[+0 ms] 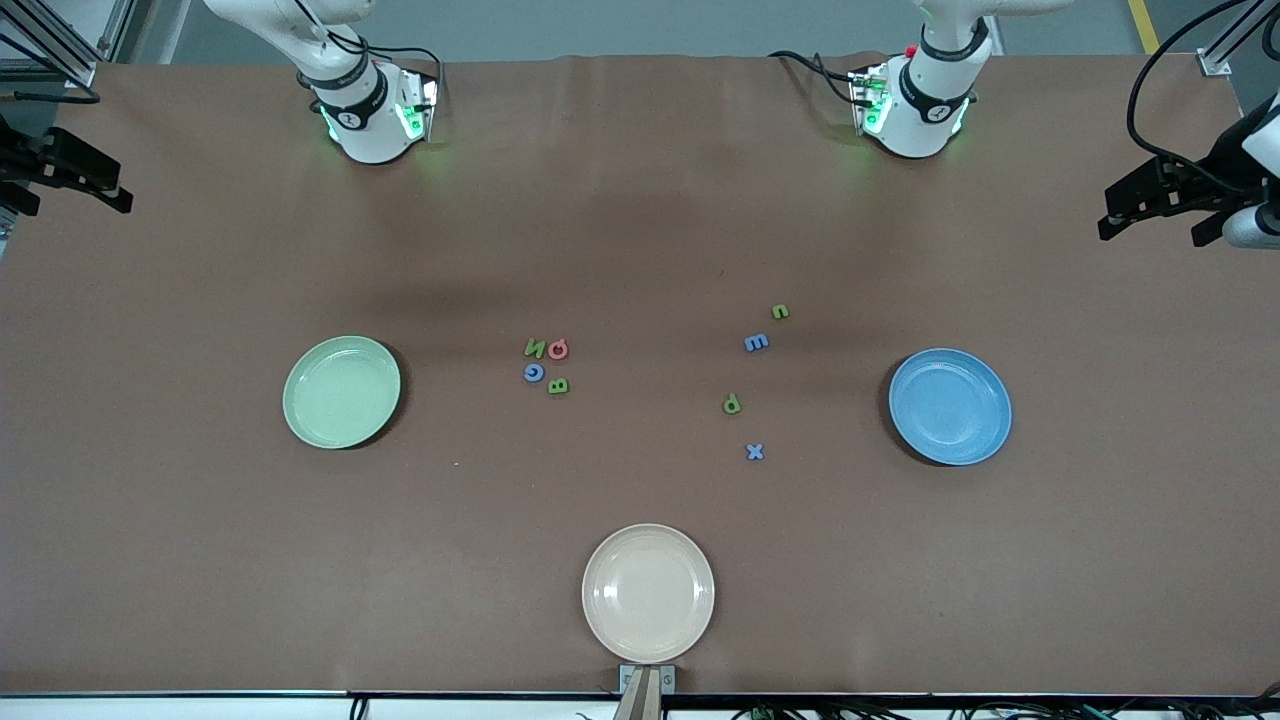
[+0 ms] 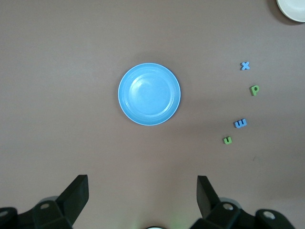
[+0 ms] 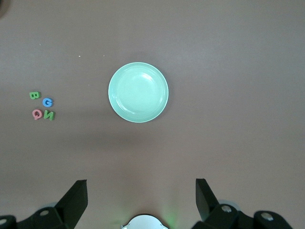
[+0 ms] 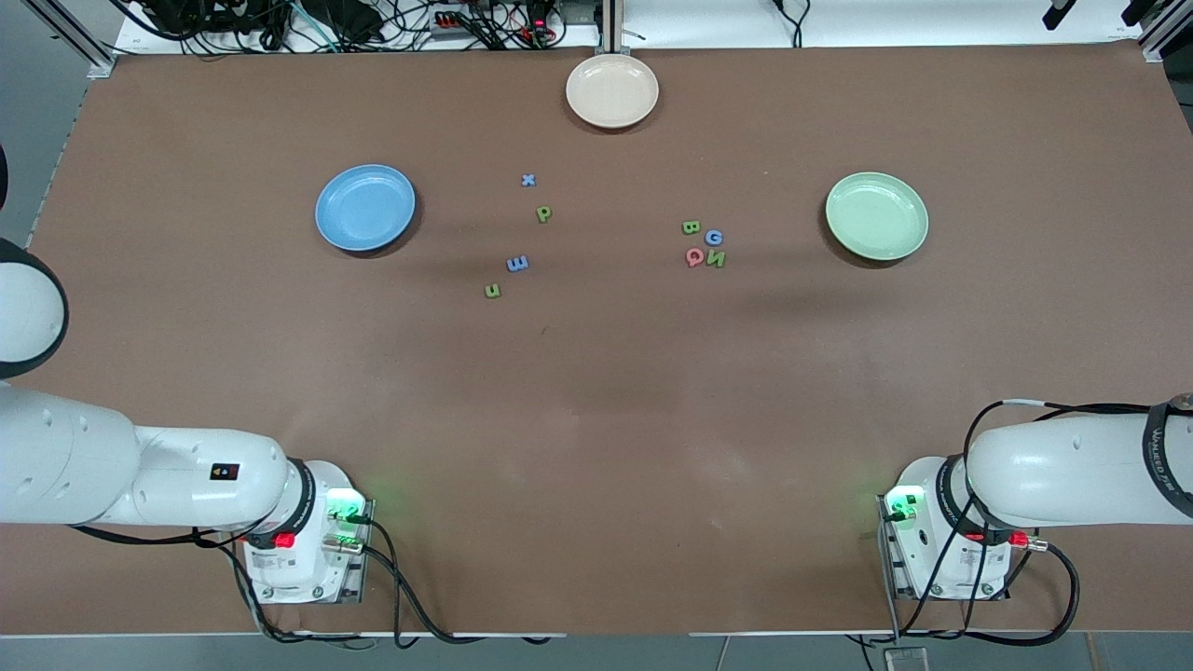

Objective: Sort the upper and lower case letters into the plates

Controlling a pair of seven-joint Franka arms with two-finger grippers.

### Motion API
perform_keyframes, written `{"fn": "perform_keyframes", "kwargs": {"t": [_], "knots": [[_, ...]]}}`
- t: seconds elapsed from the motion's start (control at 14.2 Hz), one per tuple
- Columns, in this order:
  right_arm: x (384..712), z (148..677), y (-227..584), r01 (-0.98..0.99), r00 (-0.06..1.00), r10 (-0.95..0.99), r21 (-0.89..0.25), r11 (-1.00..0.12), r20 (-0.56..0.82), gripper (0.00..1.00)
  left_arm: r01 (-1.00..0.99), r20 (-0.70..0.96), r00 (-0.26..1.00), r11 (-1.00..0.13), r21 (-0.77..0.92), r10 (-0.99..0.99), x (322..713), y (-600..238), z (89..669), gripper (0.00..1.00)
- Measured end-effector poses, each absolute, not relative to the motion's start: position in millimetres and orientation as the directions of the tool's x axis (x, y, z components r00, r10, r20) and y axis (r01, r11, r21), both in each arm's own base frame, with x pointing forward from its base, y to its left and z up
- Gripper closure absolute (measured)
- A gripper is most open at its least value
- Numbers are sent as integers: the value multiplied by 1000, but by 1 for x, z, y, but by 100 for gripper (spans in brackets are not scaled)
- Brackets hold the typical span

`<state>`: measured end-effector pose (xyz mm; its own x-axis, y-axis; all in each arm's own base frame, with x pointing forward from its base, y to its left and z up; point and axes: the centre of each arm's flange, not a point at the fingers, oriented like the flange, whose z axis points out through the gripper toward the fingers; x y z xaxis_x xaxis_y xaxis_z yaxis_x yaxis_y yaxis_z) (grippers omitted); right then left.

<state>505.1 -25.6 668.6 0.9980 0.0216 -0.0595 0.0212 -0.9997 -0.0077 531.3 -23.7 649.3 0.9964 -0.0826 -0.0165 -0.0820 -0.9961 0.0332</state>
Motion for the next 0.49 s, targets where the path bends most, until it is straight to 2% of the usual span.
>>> {"fn": "perform_keyframes", "kwargs": {"t": [0.49], "knots": [[501, 672, -28, 13, 997, 13, -8, -1000, -76, 0, -83, -17, 996, -996, 33, -83, 531, -24, 649, 0]]}}
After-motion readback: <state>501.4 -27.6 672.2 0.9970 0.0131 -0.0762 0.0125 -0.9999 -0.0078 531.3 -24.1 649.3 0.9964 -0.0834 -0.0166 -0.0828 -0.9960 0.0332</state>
